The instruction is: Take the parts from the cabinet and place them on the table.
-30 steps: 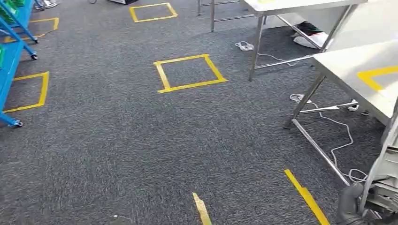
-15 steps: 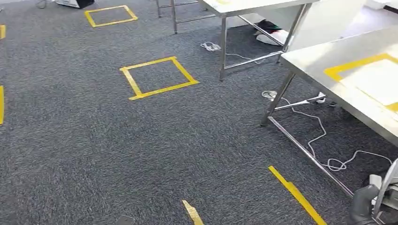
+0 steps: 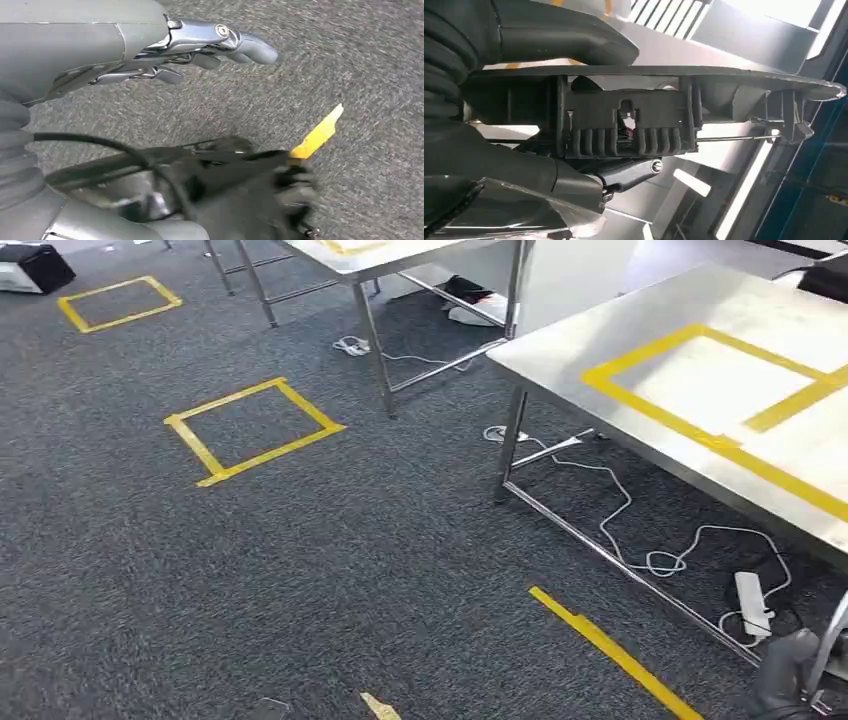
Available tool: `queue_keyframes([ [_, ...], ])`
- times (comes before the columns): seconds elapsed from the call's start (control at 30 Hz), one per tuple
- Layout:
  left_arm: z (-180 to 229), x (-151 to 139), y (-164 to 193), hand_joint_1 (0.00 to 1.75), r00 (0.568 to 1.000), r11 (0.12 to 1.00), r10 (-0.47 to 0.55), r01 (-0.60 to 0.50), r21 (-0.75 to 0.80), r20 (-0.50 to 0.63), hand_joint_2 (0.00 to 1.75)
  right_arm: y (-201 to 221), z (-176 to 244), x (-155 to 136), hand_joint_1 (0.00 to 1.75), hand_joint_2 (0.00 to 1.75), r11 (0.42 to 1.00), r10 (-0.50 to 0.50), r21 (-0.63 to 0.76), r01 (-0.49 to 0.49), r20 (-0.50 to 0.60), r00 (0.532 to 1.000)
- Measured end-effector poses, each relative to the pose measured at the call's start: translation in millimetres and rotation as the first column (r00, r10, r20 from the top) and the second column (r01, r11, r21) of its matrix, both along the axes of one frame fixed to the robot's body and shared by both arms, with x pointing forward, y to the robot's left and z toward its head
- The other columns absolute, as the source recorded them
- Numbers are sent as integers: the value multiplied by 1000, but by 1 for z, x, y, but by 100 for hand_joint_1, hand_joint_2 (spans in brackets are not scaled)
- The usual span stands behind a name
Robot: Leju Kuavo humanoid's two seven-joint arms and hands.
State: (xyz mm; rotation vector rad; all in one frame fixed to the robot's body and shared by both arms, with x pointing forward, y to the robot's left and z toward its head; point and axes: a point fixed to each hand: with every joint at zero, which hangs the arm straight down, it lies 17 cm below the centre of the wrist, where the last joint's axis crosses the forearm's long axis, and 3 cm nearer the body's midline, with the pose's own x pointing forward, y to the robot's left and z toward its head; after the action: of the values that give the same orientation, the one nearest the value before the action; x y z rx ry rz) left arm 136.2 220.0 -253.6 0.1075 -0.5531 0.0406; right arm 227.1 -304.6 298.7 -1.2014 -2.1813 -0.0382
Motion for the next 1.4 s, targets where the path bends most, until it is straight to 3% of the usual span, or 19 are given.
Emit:
queue_keyframes([
  [1.4,2,6,3,0,1000,1000,3,-3,-3,26,175,-18,8,-6,175,175,997,-76,17,75,22,997],
])
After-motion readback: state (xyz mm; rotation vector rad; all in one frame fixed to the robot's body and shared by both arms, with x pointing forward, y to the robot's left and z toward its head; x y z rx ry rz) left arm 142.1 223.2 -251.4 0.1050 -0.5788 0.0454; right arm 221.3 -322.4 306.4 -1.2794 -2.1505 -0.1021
